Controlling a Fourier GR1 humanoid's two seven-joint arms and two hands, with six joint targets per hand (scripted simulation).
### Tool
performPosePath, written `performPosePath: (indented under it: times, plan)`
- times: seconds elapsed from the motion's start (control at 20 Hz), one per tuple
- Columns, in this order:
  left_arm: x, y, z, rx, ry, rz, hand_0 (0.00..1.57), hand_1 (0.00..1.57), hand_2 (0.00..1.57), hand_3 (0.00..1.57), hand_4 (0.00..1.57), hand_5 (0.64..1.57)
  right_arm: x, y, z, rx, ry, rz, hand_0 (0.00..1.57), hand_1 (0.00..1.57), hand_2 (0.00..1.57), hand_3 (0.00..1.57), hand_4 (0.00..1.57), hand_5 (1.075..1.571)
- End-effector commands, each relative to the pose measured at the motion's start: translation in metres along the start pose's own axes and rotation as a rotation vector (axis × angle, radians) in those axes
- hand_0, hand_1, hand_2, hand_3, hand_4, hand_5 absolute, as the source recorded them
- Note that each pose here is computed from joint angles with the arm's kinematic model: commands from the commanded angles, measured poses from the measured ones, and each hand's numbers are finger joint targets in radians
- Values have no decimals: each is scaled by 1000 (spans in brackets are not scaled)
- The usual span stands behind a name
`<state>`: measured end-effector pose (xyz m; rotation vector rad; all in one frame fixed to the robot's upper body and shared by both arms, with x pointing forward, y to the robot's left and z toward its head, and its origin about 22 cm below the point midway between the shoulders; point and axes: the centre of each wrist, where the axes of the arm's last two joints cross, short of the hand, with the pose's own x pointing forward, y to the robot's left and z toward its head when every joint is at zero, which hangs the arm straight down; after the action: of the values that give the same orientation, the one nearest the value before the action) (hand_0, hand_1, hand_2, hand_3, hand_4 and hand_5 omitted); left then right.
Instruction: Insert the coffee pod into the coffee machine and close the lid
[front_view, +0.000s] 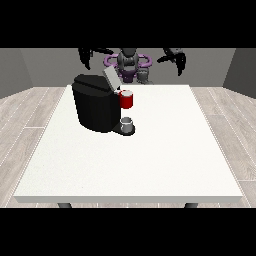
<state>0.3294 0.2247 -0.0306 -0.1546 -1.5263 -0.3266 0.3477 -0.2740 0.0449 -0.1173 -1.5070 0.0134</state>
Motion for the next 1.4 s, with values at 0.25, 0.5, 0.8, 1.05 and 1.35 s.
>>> performPosePath:
  times: [0.25, 0.5, 0.8, 1.05, 1.35]
  plan:
    - [48, 6, 5, 40, -108, -34, 0, 0, 0, 0, 371, 1571, 12, -9, -21, 25, -35, -9, 0, 0, 0, 0, 0, 1571]
    - [44, 23, 20, 86, -137, -44, 0, 0, 0, 0, 360, 1571, 39, 45, -33, 94, -37, 8, 0, 0, 0, 0, 0, 1571]
    - [47, 17, 43, 85, -152, -46, 0, 0, 0, 0, 368, 1571, 22, 28, -37, 101, -77, 16, 0, 0, 0, 0, 0, 1571]
    - [41, 36, 51, 135, -128, -81, 0, 0, 0, 0, 312, 1571, 41, 59, -41, 166, -101, 27, 0, 0, 0, 0, 79, 1571]
    - [54, 33, 46, 153, -148, -103, 0, 0, 0, 0, 346, 1571, 67, 44, -54, 177, -173, 108, 0, 0, 0, 0, 200, 1571]
